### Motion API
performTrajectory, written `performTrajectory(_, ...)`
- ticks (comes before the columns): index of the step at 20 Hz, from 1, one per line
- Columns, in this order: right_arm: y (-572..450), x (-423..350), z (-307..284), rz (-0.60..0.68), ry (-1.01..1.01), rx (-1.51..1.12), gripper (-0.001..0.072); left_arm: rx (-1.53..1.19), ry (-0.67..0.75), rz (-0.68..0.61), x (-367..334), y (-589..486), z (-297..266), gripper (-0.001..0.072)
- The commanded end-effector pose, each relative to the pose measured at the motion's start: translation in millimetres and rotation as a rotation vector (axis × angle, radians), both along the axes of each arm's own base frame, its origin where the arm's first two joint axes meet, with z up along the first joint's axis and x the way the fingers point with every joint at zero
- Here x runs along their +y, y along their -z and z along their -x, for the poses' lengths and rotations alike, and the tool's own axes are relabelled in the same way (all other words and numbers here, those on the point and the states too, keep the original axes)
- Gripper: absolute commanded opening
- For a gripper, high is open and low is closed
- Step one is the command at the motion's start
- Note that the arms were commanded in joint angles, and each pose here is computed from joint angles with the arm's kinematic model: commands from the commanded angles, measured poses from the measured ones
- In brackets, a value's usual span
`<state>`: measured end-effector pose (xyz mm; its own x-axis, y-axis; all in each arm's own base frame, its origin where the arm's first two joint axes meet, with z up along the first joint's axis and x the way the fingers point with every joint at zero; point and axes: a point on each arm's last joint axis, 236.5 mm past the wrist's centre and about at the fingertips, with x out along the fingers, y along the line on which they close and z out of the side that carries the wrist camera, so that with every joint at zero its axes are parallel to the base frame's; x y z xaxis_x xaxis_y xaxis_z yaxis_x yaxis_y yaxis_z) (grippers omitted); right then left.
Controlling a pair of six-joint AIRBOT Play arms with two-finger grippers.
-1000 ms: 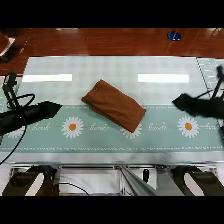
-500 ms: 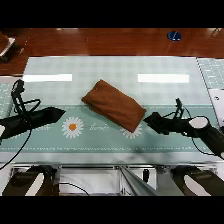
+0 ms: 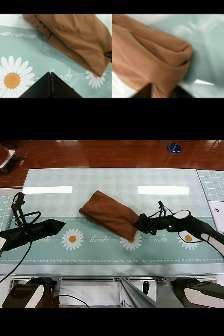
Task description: Fold the shirts.
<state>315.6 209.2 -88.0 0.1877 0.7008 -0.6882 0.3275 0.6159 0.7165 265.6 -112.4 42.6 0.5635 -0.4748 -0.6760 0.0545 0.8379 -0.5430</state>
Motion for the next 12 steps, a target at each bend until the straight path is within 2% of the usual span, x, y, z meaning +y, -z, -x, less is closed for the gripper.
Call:
performTrajectory(1, -15.8, 23.5, -10.5, -0.051, -0.163, -0.068, 0.0024, -0.006, -0.005, 0.0, 0.8, -0.8, -1.4, 0.0016)
performTrajectory(4, -59.6, 34.2, -28.4, -0.053, -0.288, -0.189, 0.0024, -0.007, -0.005, 0.0, 0.9, -0.8, -1.5, 0.0016)
performTrajectory(6, -97.7, 28.3, -47.0, 0.017, -0.337, -0.277, 0.0023, -0.007, -0.005, 0.0, 0.9, -0.7, -1.5, 0.0016)
performTrajectory(9, -196.2, 27.4, -62.8, 0.037, -0.403, -0.487, 0.0024, -0.006, -0.005, 0.0, 0.9, -0.3, -1.3, 0.0016)
performTrajectory(12, -266.7, -7.4, -77.3, 0.193, -0.372, -0.635, 0.0024, -0.005, -0.005, 0.0, 0.9, -0.2, -1.2, 0.0016)
